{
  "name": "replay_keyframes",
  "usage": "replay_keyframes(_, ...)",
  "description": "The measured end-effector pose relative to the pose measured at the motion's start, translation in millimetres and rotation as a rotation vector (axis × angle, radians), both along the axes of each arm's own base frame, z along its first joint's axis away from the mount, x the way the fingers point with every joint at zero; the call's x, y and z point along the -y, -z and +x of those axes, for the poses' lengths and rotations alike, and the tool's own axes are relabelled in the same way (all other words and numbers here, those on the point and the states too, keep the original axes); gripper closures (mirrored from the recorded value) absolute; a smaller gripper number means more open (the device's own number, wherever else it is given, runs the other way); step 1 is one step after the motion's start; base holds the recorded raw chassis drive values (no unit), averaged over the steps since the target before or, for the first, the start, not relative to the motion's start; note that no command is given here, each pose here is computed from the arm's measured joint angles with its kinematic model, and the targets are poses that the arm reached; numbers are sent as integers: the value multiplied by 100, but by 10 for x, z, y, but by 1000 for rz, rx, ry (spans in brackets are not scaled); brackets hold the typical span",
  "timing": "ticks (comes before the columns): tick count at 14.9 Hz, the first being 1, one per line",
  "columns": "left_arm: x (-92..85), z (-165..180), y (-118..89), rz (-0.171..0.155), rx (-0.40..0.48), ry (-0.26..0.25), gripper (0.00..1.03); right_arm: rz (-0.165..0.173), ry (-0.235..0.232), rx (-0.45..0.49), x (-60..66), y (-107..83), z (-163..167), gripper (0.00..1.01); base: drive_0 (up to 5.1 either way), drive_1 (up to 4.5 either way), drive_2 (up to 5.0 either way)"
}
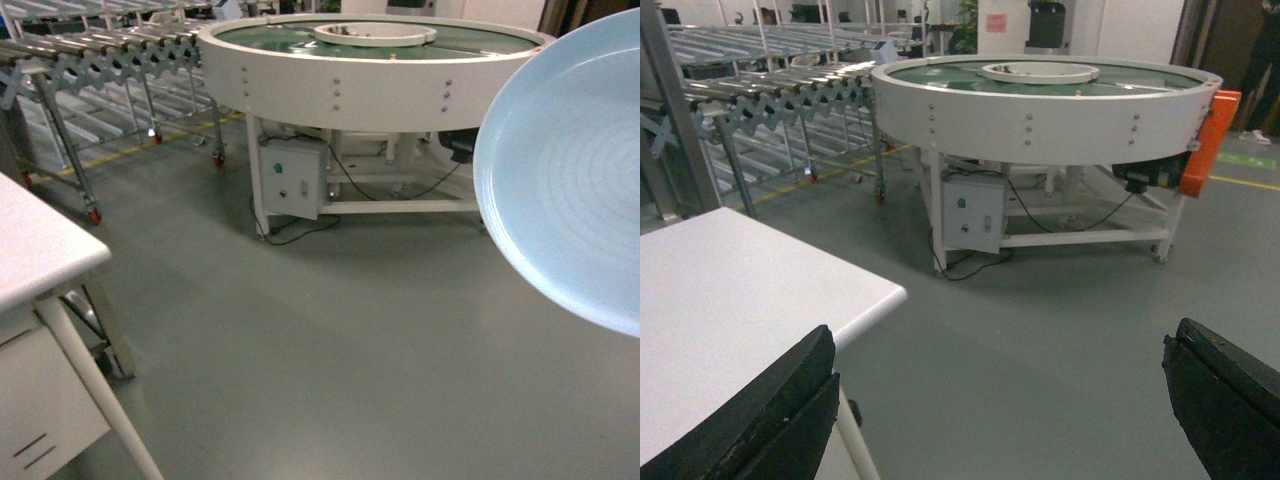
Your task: Place blue tray on left shelf second layer neatly
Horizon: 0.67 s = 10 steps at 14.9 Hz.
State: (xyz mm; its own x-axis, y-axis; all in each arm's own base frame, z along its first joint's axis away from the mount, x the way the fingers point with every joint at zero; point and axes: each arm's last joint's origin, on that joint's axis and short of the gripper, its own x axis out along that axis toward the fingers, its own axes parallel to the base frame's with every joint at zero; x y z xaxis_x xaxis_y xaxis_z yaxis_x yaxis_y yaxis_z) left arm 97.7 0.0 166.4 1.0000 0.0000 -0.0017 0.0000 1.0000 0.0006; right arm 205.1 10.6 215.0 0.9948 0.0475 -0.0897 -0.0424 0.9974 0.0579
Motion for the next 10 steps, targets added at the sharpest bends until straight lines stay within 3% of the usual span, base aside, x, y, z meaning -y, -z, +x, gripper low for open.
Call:
replay_keyframes(4,-1,0,1,0,-1,-2,5,0,0,0,0,-1,0,99,299,-374,-374)
replay_keyframes(10,0,0,2,0,-2,0,5,0,3,0,1,0,0,99,-141,-96,-187)
